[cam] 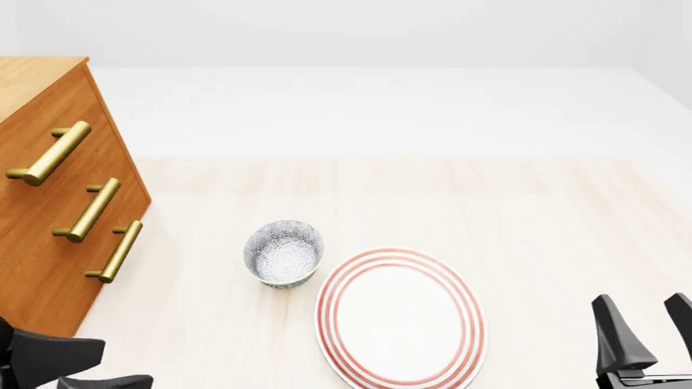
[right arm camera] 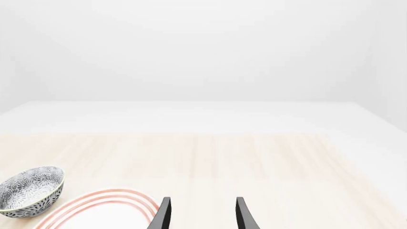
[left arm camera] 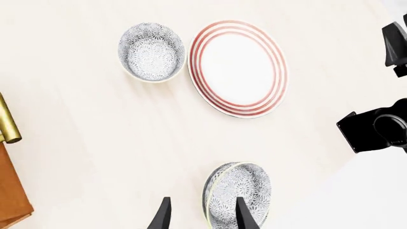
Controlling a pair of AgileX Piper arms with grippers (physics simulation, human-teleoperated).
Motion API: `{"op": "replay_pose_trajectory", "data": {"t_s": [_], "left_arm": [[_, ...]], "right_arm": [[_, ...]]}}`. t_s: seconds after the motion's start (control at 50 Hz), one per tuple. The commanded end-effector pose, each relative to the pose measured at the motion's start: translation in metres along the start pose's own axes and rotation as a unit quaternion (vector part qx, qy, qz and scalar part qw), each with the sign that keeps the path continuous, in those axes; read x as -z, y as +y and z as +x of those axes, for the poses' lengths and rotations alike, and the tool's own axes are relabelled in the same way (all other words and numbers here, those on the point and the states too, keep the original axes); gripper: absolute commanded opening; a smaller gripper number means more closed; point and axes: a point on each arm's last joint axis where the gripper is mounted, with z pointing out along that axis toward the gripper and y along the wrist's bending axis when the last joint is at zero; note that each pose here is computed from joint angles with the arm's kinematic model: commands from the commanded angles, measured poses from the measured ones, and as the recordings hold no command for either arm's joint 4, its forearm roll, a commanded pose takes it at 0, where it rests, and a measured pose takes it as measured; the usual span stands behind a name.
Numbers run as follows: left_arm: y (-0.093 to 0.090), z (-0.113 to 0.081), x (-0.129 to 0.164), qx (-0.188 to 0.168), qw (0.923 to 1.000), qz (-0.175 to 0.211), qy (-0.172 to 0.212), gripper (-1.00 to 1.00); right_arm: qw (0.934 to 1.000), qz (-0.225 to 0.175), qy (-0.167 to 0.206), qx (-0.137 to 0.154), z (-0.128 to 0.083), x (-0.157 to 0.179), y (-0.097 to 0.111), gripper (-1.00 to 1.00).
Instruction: Stack the bowl in the middle on the bowl at the back.
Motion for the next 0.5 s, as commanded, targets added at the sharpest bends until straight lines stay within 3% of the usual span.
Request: {"op": "replay_pose_trajectory", "data": {"t_s": [0.02, 0.5], "left_arm": [[0.001, -0.008, 0.041, -0.008, 0.9986, -0.025, -0.047, 1.0], [0.001, -0.002, 0.077, 0.001, 0.9897, -0.062, -0.129, 1.0]], "right_arm": [[1.0, 0.0, 0.0, 0.0, -0.001, 0.0, 0.0, 1.0], [1.0, -0.003, -0.004, -0.001, -0.012, 0.001, 0.0, 1.0]]}}
